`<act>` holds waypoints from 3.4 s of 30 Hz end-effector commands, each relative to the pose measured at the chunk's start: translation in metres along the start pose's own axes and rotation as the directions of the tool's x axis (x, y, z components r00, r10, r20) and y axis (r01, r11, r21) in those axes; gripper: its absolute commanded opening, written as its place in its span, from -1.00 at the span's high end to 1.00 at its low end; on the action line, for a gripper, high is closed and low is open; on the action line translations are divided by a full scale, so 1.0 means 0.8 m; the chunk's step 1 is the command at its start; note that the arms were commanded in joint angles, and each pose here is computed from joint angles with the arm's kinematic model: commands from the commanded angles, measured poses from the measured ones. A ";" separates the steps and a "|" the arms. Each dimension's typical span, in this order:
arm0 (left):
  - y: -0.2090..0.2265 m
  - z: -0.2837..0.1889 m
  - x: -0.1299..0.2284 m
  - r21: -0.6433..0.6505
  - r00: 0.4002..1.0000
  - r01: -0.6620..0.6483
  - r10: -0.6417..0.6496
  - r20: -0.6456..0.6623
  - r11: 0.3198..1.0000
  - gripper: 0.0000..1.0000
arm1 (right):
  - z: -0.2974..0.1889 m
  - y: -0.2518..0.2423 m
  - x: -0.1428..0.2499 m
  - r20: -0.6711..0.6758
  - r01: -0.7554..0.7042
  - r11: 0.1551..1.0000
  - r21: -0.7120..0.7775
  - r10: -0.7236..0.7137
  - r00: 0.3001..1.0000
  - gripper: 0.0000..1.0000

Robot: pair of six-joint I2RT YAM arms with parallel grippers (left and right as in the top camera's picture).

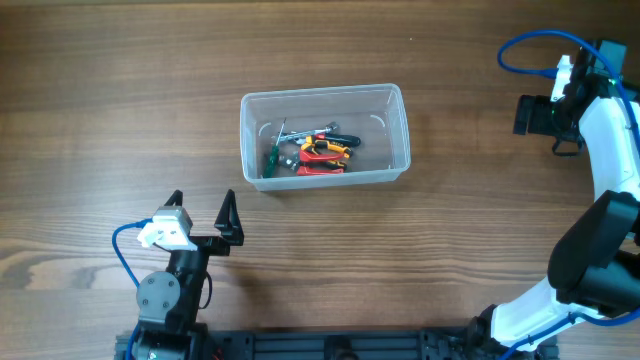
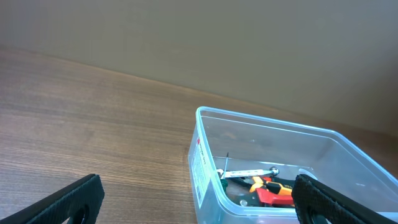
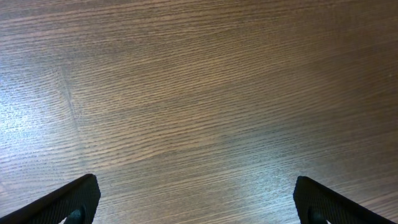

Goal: Pack container

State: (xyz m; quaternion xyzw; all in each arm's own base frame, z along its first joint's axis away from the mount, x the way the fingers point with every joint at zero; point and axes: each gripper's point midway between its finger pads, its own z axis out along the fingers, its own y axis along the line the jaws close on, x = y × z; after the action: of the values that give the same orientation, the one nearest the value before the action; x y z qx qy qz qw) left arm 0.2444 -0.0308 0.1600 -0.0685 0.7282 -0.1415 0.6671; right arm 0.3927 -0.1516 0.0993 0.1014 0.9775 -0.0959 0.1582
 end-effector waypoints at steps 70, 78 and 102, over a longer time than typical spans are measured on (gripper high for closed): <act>0.005 0.000 0.001 -0.016 1.000 -0.020 0.020 0.007 1.000 -1.00 | -0.417 0.100 0.116 0.999 0.234 0.971 -0.050 0.052 -0.005 -0.99; 0.005 0.000 0.001 -0.016 1.000 -0.020 0.020 0.007 1.000 -0.99 | -0.394 0.107 0.145 0.995 0.248 0.967 -0.056 0.074 -0.065 -0.99; 0.005 0.000 0.001 -0.016 1.000 -0.020 0.020 0.007 1.000 -1.00 | -0.279 0.131 0.159 0.997 0.269 0.961 -0.057 0.040 0.068 -1.00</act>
State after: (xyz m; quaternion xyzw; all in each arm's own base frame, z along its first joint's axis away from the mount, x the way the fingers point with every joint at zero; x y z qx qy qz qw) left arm 0.2443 -0.0307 0.1596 -0.0686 0.7287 -0.1413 0.6666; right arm 0.2342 0.0176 0.2540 -0.0826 0.6184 -0.0407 0.7804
